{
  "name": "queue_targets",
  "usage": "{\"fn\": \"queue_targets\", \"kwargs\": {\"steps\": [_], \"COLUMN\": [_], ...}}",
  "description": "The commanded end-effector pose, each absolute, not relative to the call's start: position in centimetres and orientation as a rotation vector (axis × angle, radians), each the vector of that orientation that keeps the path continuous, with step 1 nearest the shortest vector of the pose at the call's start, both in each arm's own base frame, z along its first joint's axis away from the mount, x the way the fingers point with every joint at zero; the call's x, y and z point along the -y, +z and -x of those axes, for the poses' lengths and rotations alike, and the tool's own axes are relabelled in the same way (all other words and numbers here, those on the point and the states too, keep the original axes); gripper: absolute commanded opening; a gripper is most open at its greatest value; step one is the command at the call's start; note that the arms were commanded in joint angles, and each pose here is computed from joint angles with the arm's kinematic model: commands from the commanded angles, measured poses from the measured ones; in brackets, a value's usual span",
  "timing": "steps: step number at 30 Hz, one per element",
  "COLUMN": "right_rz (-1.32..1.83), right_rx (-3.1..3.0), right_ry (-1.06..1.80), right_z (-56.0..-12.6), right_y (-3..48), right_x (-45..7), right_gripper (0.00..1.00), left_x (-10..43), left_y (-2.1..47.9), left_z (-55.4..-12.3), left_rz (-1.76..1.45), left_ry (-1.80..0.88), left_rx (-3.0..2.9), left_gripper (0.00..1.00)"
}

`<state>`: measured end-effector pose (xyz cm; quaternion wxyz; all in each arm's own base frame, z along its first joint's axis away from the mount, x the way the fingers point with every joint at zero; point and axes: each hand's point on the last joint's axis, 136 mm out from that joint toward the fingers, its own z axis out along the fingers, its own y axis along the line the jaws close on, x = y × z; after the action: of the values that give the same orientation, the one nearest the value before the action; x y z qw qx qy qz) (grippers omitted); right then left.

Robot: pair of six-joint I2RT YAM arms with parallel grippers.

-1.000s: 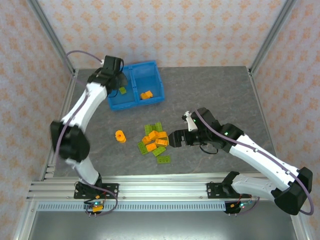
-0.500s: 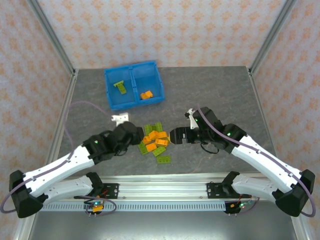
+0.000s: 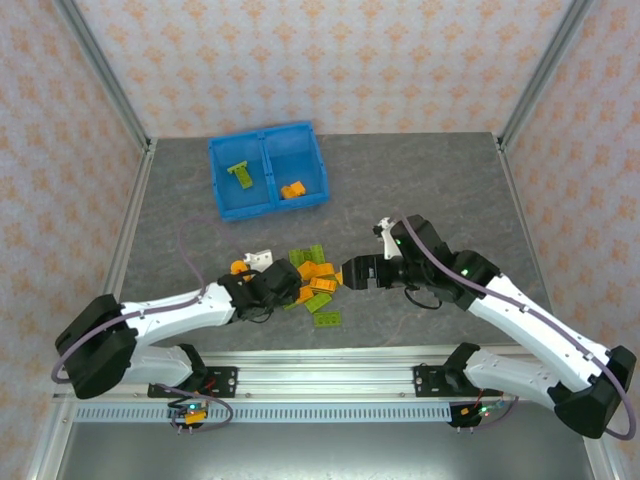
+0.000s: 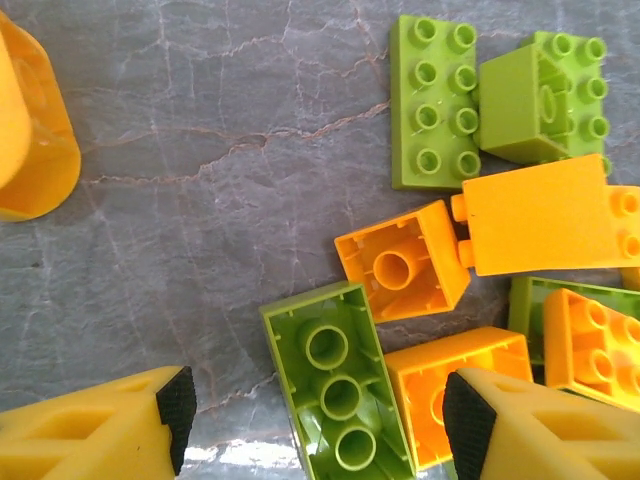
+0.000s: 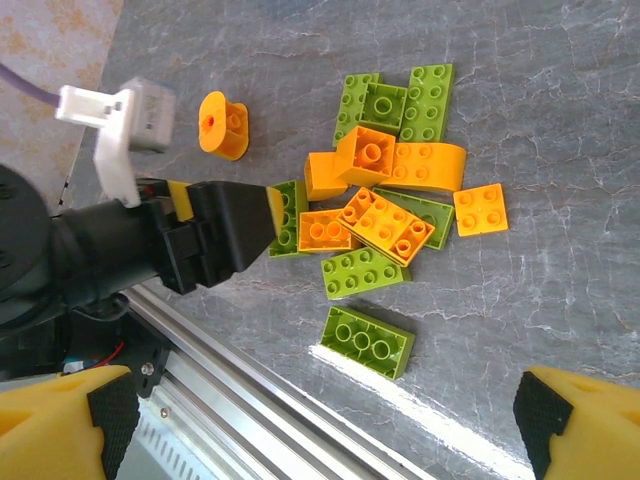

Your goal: Sort the legos into containers by color

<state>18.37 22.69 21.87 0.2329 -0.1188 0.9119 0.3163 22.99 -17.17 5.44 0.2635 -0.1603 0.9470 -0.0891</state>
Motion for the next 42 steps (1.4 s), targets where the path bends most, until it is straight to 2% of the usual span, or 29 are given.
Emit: {"fn": "queue_targets", "kwargs": {"steps": [1, 8, 12, 15, 23, 26, 32, 38, 42], "right_rz": [0.309, 0.307, 0.308, 0.305, 0.307, 0.307, 0.381, 0.397, 0.382], "right_rx": [-2.508, -2.498, -2.498, -2.501, -2.512, -2.511, -2.492, -2.483, -2.479], "right_ry": [0.857, 0.855, 0.855, 0.856, 0.852, 0.859, 0.996, 1.057, 1.054], "right_z": [-18.1, -18.5, -18.6, -18.5, -18.4, -18.4, -17.6, -17.5, -17.7], "right_y": [21.8, 21.9, 22.0, 22.0, 21.7, 21.8, 22.5, 23.0, 22.9], "right_x": [-22.3, -22.4, -22.6, -22.5, -22.5, -22.6, -24.3, -25.2, -25.2], "right_gripper": [0.98, 0.98, 0.98, 0.98, 0.98, 0.98, 0.97, 0.97, 0.97], "left_x": [17.2, 16.9, 16.9, 16.7, 14.5, 13.6, 9.9, 6.0, 4.9], "left_y": [5.2, 3.4, 1.8, 1.4, 2.2, 4.3, 12.3, 19.9, 22.4], "left_z": [-24.2, -24.9, -24.5, -24.1, -22.9, -23.1, -26.0, -32.8, -38.8], "left_rz": [0.470, 0.471, 0.467, 0.478, 0.481, 0.478, 0.437, 0.462, 0.478], "left_ry": [-0.259, -0.235, -0.213, -0.207, -0.140, -0.130, -0.018, 0.070, 0.098], "left_rx": [-2.532, -2.572, -2.626, -2.636, -2.626, -2.572, -2.362, -2.237, -2.218], "left_gripper": [0.70, 0.67, 0.58, 0.46, 0.25, 0.23, 0.23, 0.23, 0.23]}}
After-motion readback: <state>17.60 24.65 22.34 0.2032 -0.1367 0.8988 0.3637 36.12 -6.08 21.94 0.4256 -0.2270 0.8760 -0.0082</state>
